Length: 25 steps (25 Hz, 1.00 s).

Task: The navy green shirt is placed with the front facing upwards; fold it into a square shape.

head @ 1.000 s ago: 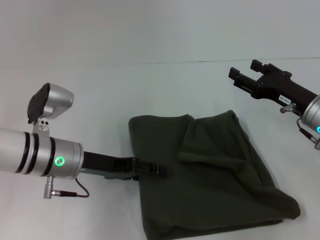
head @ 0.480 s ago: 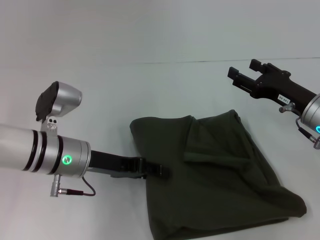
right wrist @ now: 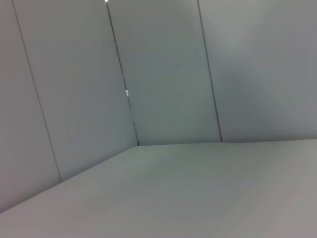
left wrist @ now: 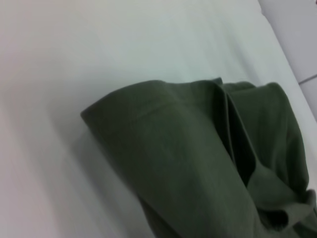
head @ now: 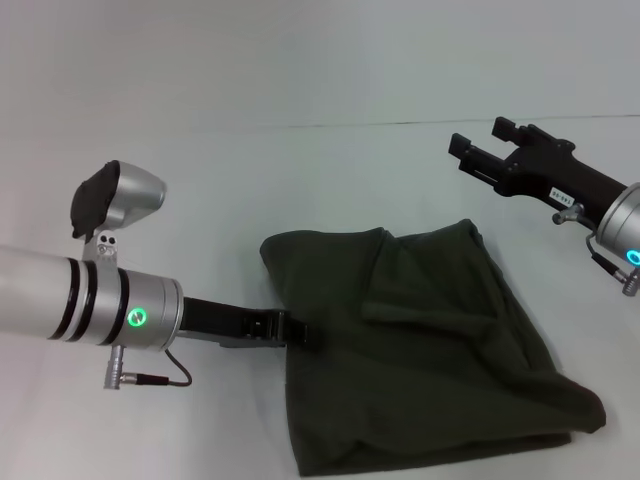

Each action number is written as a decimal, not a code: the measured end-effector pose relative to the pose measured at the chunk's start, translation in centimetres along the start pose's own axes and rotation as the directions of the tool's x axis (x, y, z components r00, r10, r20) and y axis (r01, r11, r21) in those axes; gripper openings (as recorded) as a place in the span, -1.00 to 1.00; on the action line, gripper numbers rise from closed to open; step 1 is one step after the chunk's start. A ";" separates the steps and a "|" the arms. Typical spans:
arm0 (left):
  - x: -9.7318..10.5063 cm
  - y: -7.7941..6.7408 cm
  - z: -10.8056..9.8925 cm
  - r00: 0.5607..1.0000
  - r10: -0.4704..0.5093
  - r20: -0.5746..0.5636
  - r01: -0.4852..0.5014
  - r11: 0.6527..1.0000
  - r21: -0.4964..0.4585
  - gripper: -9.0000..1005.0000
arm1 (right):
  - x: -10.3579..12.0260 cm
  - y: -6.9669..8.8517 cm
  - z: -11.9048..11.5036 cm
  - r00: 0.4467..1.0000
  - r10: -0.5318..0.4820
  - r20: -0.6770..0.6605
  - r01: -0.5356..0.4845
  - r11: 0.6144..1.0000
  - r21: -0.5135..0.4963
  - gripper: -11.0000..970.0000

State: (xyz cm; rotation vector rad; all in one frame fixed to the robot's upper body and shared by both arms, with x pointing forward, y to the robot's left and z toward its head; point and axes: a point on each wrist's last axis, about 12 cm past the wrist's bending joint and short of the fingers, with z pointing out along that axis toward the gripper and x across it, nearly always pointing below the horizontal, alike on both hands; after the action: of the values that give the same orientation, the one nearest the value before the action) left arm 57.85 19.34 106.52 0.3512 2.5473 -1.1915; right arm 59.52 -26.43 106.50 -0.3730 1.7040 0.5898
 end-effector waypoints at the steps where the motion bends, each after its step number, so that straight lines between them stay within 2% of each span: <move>1: 0.0 0.0 -0.1 1.000 0.000 0.005 0.000 1.000 0.001 -0.53 | 0.0 0.0 0.0 1.000 0.000 -0.001 0.000 1.000 -0.001 0.64; 3: -0.3 0.1 -0.4 1.000 0.005 0.017 -0.005 1.000 -0.003 -0.70 | 0.0 0.0 0.0 1.000 -0.001 -0.001 0.001 1.000 -0.002 0.64; 10: -0.9 0.6 -1.2 0.998 0.012 0.064 -0.011 1.000 -0.018 -0.75 | 0.0 0.1 0.1 1.000 -0.003 -0.002 0.003 1.000 -0.005 0.64; 11: -1.5 1.0 -2.0 0.996 0.019 0.091 -0.015 0.999 -0.040 -0.76 | -0.1 0.2 0.2 1.000 -0.005 -0.002 0.005 1.000 -0.009 0.64; 19: -2.9 2.2 -3.8 0.989 0.059 0.138 -0.042 0.992 -0.122 -0.79 | 0.0 0.5 0.5 1.000 -0.003 -0.007 0.002 1.000 -0.022 0.64; 25: -2.4 3.4 -5.2 0.988 0.032 0.148 -0.008 0.987 -0.159 -0.79 | 0.2 0.8 0.7 1.000 -0.004 -0.020 0.004 0.999 -0.037 0.64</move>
State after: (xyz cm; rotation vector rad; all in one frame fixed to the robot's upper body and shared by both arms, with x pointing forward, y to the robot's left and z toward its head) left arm 60.32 25.25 108.17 0.2395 2.4804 -0.9625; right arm 59.60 -25.36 106.35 -0.4097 1.7130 0.6169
